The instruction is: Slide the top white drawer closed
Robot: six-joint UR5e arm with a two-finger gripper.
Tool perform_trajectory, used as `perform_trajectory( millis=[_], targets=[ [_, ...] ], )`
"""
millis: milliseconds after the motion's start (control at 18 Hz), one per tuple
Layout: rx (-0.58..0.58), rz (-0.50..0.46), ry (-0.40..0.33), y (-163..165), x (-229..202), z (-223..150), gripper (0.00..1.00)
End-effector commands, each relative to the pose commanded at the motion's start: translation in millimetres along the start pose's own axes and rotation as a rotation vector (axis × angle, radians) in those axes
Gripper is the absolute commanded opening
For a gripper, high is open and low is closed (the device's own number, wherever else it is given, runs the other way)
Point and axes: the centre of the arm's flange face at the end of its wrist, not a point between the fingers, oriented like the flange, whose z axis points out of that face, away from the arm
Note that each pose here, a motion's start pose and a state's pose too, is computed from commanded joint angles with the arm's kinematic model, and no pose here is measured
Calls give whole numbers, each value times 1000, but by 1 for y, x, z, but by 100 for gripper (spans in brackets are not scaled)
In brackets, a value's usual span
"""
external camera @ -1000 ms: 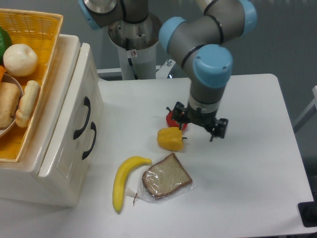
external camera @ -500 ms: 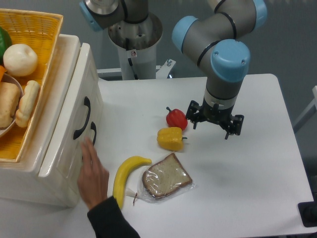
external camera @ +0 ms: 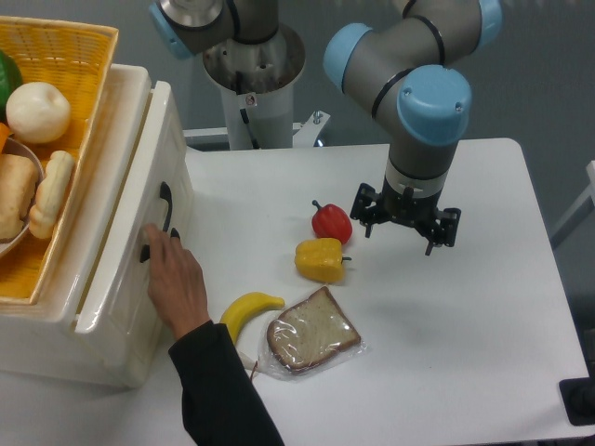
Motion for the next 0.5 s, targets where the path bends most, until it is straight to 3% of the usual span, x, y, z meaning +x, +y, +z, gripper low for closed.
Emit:
perform_trajectory(
  millis=[500],
  targets=[
    [-7, 0, 8, 0, 0, 6, 100]
  ],
)
